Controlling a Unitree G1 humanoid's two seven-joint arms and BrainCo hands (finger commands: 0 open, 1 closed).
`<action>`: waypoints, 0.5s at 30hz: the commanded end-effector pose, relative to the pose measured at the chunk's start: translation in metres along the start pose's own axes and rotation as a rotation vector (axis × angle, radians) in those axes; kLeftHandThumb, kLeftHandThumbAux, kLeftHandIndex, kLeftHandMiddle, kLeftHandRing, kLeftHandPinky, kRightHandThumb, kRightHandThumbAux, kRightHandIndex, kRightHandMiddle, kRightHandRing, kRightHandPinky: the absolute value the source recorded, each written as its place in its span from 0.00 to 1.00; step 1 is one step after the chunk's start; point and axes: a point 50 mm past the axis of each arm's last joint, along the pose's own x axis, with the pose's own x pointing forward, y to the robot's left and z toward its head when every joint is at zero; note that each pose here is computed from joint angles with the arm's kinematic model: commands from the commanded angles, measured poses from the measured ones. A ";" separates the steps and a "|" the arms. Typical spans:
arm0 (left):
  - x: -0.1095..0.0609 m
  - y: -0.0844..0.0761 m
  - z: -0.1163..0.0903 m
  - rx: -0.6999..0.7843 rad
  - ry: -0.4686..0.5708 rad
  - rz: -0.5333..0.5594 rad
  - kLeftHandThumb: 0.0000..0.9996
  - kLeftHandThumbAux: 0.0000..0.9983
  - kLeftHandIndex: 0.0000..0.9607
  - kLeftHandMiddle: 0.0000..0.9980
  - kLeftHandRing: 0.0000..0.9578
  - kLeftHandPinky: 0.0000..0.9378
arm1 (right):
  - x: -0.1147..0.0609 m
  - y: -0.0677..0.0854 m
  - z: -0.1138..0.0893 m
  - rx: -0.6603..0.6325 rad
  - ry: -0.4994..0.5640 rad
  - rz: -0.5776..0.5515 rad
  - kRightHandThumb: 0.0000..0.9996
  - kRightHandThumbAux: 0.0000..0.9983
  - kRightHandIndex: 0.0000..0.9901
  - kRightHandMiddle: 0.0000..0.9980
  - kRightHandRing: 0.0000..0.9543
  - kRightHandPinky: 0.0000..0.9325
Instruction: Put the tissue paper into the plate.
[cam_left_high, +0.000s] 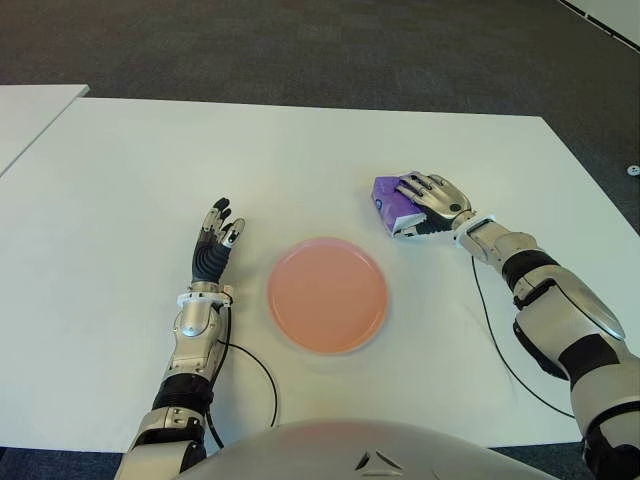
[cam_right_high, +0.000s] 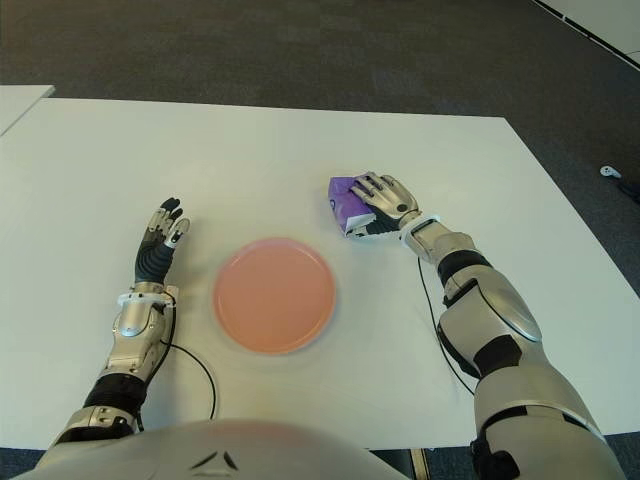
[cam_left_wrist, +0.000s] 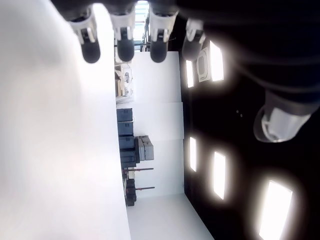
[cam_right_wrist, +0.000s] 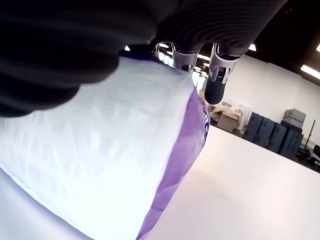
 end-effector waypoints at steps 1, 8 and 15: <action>-0.016 0.003 -0.021 0.011 0.119 0.018 0.00 0.44 0.00 0.00 0.00 0.00 | -0.020 0.052 0.037 0.026 -0.109 0.243 0.39 0.15 0.00 0.00 0.00 0.00; -0.016 0.004 -0.022 0.011 0.125 0.027 0.00 0.44 0.00 0.00 0.00 0.00 | -0.020 0.056 0.046 0.020 -0.119 0.227 0.39 0.15 0.00 0.00 0.00 0.00; -0.015 0.005 -0.023 0.014 0.137 0.034 0.00 0.45 0.00 0.00 0.00 0.00 | -0.017 0.057 0.055 0.029 -0.115 0.211 0.39 0.20 0.00 0.00 0.00 0.00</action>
